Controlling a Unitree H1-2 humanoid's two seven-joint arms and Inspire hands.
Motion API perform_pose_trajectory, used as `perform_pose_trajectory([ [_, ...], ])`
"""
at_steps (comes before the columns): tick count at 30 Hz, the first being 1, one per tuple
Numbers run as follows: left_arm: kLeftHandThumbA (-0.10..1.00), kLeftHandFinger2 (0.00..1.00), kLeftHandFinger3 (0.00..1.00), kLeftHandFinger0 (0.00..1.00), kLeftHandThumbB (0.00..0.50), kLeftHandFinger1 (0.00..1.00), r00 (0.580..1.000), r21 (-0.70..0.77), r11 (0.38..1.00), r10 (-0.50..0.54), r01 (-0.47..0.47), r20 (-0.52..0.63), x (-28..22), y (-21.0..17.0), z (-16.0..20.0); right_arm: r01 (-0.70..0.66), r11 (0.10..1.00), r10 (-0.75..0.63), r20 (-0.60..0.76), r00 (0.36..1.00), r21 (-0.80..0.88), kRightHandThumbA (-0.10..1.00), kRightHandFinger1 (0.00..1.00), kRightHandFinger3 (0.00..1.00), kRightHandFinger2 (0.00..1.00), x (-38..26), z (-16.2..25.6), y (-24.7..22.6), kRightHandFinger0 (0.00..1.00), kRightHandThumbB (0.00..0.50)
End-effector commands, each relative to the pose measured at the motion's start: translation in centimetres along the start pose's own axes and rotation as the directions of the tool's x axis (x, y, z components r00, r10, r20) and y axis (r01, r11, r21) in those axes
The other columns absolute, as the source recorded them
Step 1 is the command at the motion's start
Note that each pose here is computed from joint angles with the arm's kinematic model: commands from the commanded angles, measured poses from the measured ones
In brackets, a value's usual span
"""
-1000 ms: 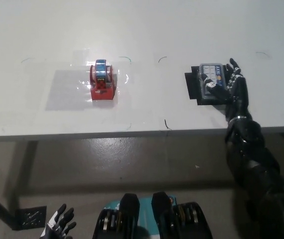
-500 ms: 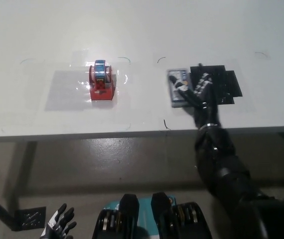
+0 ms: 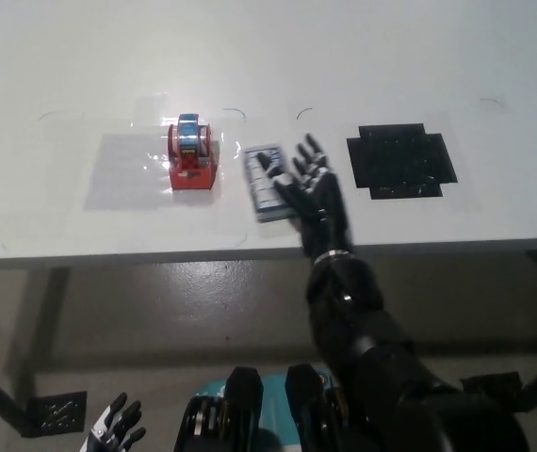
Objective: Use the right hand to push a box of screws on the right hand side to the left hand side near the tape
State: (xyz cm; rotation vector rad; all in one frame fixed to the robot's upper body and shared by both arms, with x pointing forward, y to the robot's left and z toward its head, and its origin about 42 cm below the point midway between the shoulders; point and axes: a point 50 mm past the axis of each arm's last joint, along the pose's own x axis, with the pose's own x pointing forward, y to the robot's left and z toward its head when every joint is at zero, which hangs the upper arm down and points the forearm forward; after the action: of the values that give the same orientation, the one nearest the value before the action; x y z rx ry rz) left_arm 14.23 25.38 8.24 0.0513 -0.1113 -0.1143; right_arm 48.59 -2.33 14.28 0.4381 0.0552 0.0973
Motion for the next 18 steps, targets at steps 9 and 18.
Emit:
perform_pose_trajectory([
  [9, 0.68, 1.00, 1.00, 1.00, 0.199, 1.00, 0.999, -0.028, 1.000, -0.012, 0.013, 0.036, -0.5, 0.1, 0.8, 0.030, 0.974, -0.006, -0.111, 0.994, 0.224, 1.00, 1.00, 1.00, 1.00, -0.8, -1.5, 4.6, 1.00, 0.229],
  [18, 0.62, 1.00, 1.00, 1.00, 0.194, 1.00, 0.999, -0.051, 0.999, -0.014, 0.016, 0.046, -0.2, 0.1, 1.1, 0.187, 0.859, -0.127, -0.156, 0.980, 0.476, 1.00, 1.00, 1.00, 1.00, -1.0, -1.6, 6.1, 1.00, 0.189],
])
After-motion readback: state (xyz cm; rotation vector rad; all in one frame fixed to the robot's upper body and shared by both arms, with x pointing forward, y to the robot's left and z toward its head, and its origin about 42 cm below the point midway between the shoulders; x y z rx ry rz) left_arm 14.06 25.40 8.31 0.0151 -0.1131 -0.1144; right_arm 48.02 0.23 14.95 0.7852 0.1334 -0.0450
